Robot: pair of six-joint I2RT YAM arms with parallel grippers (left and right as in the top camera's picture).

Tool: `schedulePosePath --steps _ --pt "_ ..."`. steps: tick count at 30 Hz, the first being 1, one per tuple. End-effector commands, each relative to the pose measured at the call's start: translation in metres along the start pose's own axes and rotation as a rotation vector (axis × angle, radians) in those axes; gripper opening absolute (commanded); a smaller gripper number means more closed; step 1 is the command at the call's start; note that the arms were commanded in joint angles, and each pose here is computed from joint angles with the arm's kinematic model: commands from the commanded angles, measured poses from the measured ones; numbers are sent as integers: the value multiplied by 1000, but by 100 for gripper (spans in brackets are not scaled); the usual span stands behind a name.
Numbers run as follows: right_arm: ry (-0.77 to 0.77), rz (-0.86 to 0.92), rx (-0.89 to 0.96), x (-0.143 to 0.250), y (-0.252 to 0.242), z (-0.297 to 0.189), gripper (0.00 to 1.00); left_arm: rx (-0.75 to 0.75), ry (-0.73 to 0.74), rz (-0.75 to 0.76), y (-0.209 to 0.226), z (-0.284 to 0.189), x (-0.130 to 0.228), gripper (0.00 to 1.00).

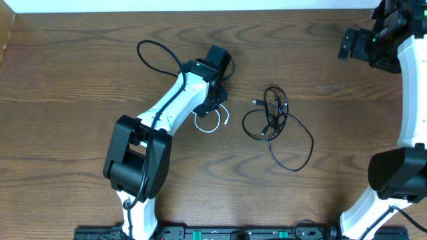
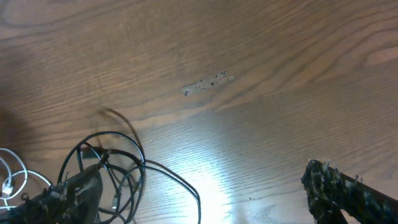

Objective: Untangle cables
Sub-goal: 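Move the left gripper to the white cable and grasp it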

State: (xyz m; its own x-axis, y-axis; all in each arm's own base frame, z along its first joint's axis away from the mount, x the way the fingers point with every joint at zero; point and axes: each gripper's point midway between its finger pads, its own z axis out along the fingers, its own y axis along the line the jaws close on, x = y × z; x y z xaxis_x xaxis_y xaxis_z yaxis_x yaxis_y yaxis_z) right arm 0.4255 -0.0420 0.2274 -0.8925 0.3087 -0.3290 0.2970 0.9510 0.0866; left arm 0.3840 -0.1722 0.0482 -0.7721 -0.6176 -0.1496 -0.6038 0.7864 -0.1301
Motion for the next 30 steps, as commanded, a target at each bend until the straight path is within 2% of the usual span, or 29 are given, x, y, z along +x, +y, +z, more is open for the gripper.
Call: schedulePosePath --steps 1,7,15,19,30 --pt "1 -2 -6 0 0 -1 99 -84 -124 3 15 4 -20 54" --pt "0 -2 -5 0 0 -1 99 -84 -104 43 15 5 -18 52" --pt "1 -2 -6 0 0 -1 99 39 142 108 -4 4 26 53" --pt "1 -2 -6 0 0 -1 99 75 209 106 -9 2 37 53" --pt "1 -2 -6 0 0 -1 99 5 101 79 0 8 26 53"
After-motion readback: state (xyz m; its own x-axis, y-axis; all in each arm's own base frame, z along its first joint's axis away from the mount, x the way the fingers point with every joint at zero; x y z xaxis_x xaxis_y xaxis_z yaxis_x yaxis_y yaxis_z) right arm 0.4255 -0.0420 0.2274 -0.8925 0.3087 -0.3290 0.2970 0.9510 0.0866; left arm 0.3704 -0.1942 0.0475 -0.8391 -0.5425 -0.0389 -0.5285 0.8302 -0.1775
